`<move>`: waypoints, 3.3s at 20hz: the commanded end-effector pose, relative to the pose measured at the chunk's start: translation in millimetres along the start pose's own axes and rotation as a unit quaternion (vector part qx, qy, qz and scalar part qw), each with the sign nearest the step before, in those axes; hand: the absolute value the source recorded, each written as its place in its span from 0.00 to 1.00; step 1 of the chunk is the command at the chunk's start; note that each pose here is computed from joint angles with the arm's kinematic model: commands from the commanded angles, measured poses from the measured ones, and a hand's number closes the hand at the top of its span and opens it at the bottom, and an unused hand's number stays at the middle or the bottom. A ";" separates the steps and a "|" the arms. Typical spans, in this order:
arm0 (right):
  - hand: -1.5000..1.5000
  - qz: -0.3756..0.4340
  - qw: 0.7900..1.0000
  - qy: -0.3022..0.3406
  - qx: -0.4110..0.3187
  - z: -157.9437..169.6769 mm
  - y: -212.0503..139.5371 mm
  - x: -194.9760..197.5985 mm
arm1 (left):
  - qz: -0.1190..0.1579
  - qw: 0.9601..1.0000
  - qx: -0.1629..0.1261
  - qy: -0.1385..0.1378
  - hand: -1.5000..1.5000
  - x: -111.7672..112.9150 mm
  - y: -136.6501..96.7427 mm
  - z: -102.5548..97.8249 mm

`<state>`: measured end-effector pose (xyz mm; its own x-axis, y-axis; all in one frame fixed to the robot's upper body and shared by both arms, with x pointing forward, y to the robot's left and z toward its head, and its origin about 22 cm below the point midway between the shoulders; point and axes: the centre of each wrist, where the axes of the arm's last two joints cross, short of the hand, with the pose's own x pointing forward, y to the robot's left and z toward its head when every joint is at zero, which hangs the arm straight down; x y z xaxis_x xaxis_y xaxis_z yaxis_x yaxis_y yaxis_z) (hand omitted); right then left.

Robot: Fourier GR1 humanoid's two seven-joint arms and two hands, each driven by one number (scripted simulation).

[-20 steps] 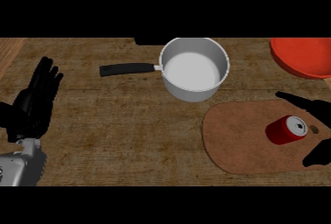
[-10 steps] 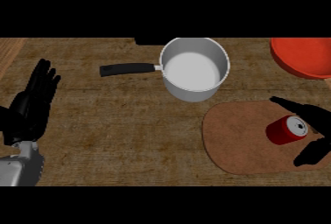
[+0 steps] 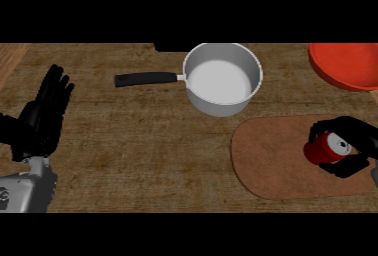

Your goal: Pick the can from the cutting board and place it in the pot

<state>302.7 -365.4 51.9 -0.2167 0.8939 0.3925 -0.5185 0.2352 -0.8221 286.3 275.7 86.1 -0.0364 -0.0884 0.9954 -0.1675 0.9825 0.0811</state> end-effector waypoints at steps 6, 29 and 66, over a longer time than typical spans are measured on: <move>1.00 0.020 0.997 -0.080 0.010 -81.1 67.4 176.9 | 0.001 0.999 -0.036 0.002 0.50 -0.4 -7.5 4.7; 1.00 -0.108 0.906 -0.024 -0.408 -50.5 41.1 400.7 | 0.002 0.999 -0.037 0.002 0.50 1.9 -25.0 -10.7; 1.00 -0.030 0.864 0.198 -0.461 -198.9 -14.7 302.4 | 0.005 1.000 -0.014 -0.010 0.50 -2.5 -18.2 -8.9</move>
<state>395.1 -11.1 103.7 0.1261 0.9249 0.3586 0.4343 0.2735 -0.8583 293.5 264.9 83.9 -0.0544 -0.0867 0.9948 -0.1364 0.9875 0.0786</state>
